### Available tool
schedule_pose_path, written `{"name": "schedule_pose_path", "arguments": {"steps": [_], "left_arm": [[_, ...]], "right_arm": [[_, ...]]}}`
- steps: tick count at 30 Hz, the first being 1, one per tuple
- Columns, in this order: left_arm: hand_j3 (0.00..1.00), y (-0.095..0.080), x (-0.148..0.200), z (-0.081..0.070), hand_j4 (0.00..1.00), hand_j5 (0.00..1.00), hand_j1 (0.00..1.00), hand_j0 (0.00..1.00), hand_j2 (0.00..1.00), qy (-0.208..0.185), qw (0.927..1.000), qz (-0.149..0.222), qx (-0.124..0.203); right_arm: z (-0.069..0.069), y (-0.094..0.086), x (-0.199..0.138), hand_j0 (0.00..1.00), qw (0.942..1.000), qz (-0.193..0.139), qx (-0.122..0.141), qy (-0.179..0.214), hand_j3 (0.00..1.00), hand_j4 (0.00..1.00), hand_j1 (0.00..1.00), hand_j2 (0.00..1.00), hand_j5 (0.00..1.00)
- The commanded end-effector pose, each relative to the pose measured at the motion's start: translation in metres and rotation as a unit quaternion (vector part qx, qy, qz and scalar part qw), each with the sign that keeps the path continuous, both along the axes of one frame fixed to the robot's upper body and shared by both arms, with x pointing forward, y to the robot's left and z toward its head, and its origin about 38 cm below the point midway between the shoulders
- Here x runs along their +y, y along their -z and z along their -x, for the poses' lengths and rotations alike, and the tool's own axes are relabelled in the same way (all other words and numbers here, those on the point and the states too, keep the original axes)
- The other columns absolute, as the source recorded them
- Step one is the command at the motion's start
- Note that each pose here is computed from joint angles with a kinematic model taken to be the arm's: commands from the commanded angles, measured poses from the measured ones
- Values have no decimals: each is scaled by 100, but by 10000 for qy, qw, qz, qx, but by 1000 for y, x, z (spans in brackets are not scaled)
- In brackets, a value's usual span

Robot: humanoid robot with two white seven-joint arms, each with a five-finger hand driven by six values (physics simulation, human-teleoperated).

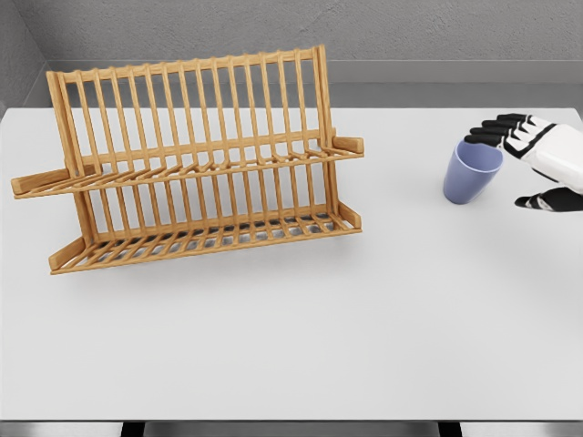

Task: Right arm put cup on second shelf

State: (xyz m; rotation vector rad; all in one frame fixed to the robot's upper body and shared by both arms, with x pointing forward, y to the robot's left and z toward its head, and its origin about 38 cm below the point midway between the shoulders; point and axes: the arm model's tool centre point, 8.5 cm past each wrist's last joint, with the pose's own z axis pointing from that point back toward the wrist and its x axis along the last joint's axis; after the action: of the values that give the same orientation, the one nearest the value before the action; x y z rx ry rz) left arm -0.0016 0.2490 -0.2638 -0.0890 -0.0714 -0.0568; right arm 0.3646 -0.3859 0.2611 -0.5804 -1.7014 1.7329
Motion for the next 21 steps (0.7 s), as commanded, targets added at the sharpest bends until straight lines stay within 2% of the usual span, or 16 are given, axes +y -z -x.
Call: {"name": "schedule_pose_path", "arguments": {"steps": [1, 4, 6, 7, 8, 9, 10, 12, 13, 15, 21], "left_arm": [[100, 0, 0, 0, 100, 100, 100, 100, 100, -1, 10000, 1, 0], [100, 0, 0, 0, 100, 100, 100, 100, 100, -1, 10000, 1, 0], [100, 0, 0, 0, 100, 100, 100, 100, 100, -1, 10000, 1, 0], [100, 0, 0, 0, 100, 100, 100, 100, 100, -1, 10000, 1, 0], [100, 0, 0, 0, 100, 100, 100, 100, 100, -1, 10000, 1, 0], [100, 0, 0, 0, 100, 100, 100, 100, 100, -1, 10000, 1, 0], [100, 0, 0, 0, 100, 100, 100, 100, 100, -1, 10000, 1, 0], [100, 0, 0, 0, 100, 100, 100, 100, 100, -1, 10000, 1, 0], [100, 0, 0, 0, 100, 100, 100, 100, 100, -1, 10000, 1, 0], [100, 0, 0, 0, 100, 100, 100, 100, 100, -1, 10000, 1, 0], [100, 0, 0, 0, 100, 100, 100, 100, 100, -1, 10000, 1, 0]], "right_arm": [[0, 0, -1, 100, 10000, -30, 17, 12, 100, 100, 100, 100, 100], [-2, -1, -11, 100, 9999, -74, 23, 147, 100, 100, 100, 100, 100], [-4, -9, -14, 100, 9998, 25, -34, 172, 100, 100, 100, 100, 100], [-4, -7, -14, 100, 9998, 112, 19, 167, 100, 100, 100, 100, 100], [-5, -1, -12, 100, 9988, 380, 266, 132, 100, 100, 100, 100, 100], [-16, -2, -3, 100, 9949, 791, 614, 90, 100, 100, 100, 100, 100], [-30, -3, 6, 100, 9920, 968, 808, 83, 100, 100, 100, 100, 100], [-52, 8, 17, 100, 9856, 1200, 1190, 4, 100, 100, 100, 100, 100], [-61, 11, 14, 100, 9847, 1192, 1272, 79, 100, 100, 100, 100, 100], [-66, 13, 2, 100, 9838, 1163, 1339, 265, 100, 100, 100, 100, 100], [-78, -5, -13, 100, 9850, 1112, 1210, 530, 100, 100, 100, 100, 100]]}}
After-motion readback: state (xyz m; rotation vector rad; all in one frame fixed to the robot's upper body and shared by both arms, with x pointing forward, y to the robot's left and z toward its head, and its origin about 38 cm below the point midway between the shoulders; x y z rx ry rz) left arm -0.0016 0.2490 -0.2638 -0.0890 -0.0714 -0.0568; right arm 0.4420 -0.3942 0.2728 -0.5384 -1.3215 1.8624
